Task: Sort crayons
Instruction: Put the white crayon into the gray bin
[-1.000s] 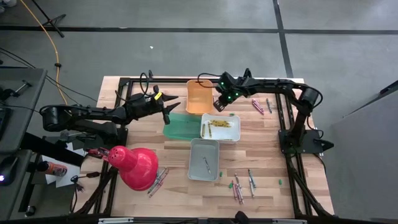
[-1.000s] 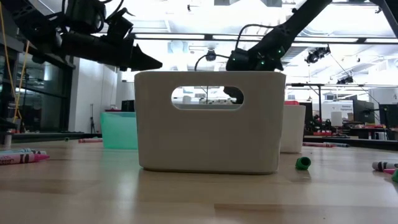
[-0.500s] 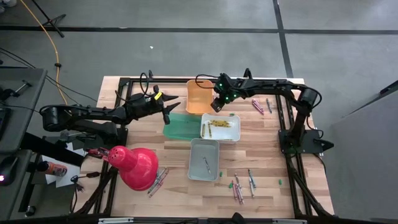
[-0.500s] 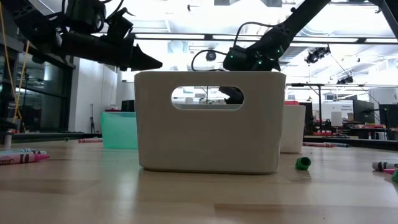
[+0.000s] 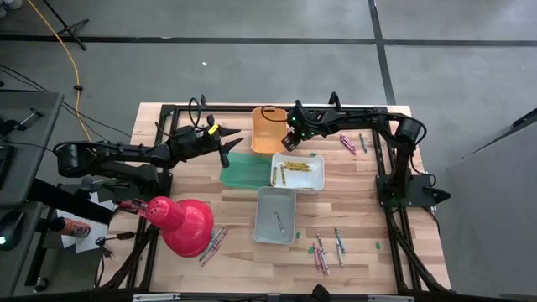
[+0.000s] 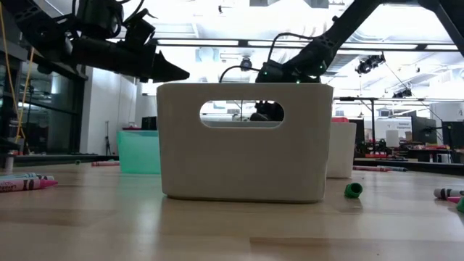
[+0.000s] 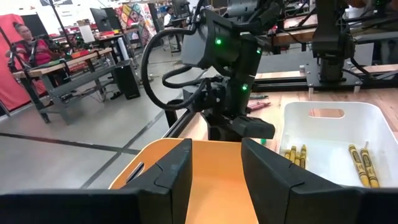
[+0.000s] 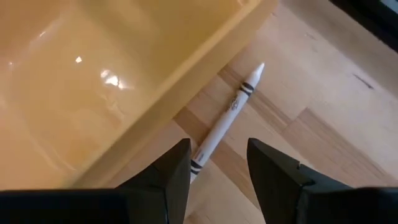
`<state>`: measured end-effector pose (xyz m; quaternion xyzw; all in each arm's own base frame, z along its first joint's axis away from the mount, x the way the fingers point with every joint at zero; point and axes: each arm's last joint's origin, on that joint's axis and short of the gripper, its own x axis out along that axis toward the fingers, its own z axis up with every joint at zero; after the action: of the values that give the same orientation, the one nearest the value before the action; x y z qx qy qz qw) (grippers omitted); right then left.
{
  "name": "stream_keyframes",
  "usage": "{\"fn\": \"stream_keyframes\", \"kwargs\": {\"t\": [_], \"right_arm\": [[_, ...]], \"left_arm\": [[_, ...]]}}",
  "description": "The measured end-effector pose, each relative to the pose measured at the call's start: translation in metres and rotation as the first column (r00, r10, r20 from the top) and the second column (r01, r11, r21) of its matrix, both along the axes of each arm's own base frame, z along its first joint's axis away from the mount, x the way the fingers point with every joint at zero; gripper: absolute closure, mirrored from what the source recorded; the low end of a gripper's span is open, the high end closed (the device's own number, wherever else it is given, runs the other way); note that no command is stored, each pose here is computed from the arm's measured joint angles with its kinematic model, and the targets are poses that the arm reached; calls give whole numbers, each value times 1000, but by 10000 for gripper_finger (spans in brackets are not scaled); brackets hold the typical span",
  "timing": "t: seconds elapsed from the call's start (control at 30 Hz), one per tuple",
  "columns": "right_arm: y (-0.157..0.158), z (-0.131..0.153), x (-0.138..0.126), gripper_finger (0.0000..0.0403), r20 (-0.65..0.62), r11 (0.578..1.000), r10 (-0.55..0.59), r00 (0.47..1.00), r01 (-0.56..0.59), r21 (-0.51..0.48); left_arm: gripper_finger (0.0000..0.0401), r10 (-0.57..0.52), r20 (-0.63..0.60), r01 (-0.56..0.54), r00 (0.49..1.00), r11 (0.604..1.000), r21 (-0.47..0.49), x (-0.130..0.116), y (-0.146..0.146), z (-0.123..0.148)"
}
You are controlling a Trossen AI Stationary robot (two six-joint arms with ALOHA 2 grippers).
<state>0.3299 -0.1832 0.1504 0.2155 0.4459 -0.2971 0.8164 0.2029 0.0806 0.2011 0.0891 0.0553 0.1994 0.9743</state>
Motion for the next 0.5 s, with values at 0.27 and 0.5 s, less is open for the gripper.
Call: {"fn": "stream_keyframes", "kwargs": {"t": [0.27,0.5], "right_arm": [[1,-14,4,250,-9,999,-23,1000,23,23],[4,-15,8,250,-3,1000,-13,1000,13,12]], "left_arm": [[275,0,0,0,1000,1000,0,0,0,0],[275,0,0,0,1000,1000,-1,0,0,0]]}}
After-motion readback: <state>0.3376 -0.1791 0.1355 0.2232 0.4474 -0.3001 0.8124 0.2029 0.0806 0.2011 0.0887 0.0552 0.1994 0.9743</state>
